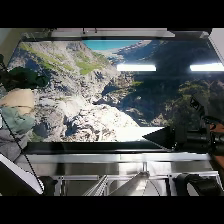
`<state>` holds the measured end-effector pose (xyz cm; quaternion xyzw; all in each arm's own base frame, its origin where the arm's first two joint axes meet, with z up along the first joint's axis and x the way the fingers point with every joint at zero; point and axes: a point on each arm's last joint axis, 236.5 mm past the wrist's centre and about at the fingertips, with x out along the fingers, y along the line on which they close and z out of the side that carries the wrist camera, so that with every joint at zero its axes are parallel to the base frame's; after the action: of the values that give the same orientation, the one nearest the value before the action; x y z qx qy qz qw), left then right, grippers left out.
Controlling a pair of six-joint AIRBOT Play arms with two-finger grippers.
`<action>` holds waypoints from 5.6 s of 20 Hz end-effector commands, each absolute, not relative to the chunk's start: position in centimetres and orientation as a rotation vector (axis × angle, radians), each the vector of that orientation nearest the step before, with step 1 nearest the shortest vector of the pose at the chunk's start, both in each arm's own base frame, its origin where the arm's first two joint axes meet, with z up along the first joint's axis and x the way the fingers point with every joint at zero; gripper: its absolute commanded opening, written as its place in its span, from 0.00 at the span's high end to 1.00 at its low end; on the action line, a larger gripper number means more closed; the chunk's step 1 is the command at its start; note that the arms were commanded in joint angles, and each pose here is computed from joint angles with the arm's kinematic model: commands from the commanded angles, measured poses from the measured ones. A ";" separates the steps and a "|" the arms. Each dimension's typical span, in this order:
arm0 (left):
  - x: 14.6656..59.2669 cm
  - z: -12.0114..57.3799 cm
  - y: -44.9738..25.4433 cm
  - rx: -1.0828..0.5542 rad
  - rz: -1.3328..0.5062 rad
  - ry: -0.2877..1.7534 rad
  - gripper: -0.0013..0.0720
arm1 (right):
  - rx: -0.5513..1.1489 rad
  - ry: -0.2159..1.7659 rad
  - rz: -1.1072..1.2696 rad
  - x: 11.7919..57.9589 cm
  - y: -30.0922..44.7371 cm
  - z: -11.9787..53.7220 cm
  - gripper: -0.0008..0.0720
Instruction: Fold the shirts.
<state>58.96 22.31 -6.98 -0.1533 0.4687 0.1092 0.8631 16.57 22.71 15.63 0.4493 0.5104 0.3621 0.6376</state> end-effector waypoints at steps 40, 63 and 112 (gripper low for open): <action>35.5 11.0 0.8 -0.508 -0.083 0.881 0.21 | 0.582 1.093 0.194 31.6 5.5 5.9 0.44; 52.3 -9.5 -7.5 -0.472 -0.427 1.471 0.35 | 0.579 1.231 0.341 30.0 11.9 4.5 0.23; 35.3 9.3 3.3 -0.283 -0.077 1.193 0.96 | 0.657 0.979 0.452 33.0 9.8 11.6 0.96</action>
<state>37.67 4.07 7.71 -0.1355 0.5815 -0.0375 0.8013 32.43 14.65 7.10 0.3533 0.4860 0.2437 0.7613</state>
